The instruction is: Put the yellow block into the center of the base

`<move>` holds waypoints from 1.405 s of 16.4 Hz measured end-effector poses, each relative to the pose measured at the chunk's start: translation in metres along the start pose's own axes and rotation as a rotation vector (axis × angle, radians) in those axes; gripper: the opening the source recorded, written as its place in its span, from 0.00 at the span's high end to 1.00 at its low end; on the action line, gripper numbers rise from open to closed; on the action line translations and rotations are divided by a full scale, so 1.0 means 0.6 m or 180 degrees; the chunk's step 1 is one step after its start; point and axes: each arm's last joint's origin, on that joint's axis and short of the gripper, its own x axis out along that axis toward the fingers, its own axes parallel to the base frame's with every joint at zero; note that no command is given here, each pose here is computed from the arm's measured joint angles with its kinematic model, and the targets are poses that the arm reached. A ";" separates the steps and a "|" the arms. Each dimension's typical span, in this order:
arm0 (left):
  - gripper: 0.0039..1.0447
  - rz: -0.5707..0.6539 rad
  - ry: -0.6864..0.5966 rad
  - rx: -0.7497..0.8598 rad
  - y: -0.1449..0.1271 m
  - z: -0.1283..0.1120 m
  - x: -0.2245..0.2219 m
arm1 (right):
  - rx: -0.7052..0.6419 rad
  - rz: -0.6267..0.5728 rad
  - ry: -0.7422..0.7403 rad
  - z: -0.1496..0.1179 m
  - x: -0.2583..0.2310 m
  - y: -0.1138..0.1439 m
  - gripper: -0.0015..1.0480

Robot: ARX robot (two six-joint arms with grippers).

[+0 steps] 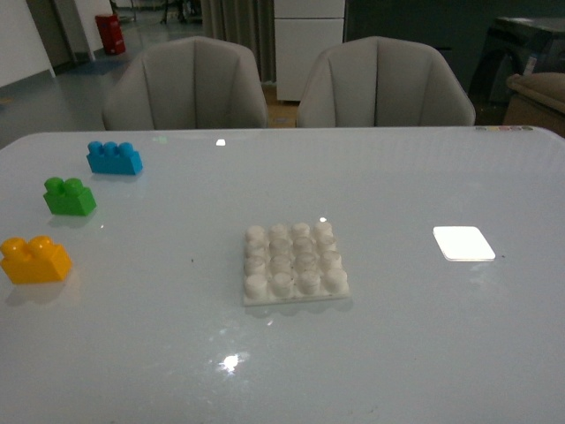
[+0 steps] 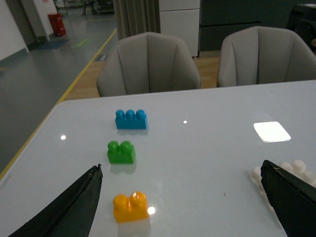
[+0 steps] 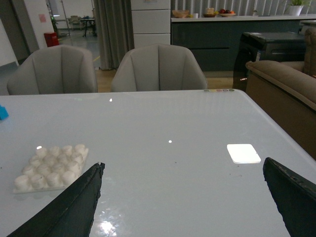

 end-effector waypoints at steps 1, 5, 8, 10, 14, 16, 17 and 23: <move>0.06 0.0053 0.0369 0.0128 0.038 -0.003 0.120 | 0.0000 0.0000 0.0000 0.000 0.000 0.000 0.06; 0.06 -0.0131 0.1337 0.0090 0.080 -0.102 0.252 | 0.0000 0.0000 0.0000 0.000 0.000 0.000 0.06; 0.06 -0.0128 0.1465 0.0061 0.089 -0.117 0.269 | 0.0000 0.0001 0.0000 0.000 0.000 0.000 0.06; 0.06 -0.0122 0.1518 0.0055 0.094 -0.124 0.281 | 0.0000 0.0000 0.0000 0.000 0.000 0.000 0.06; 0.06 -0.0162 0.1699 0.0025 0.109 -0.150 0.307 | 0.0000 0.0000 0.0000 0.000 0.000 0.000 0.06; 0.06 -0.0207 0.1904 -0.0016 0.111 -0.176 0.314 | 0.0000 0.0000 0.0000 0.000 0.000 0.000 0.06; 0.06 -0.0169 0.1946 -0.0010 0.112 -0.184 0.318 | 0.0000 0.0000 0.0000 0.000 0.000 0.000 0.06; 0.06 -0.0055 0.2138 -0.0068 0.138 -0.216 0.320 | 0.0000 0.0001 0.0000 0.000 0.000 0.000 0.06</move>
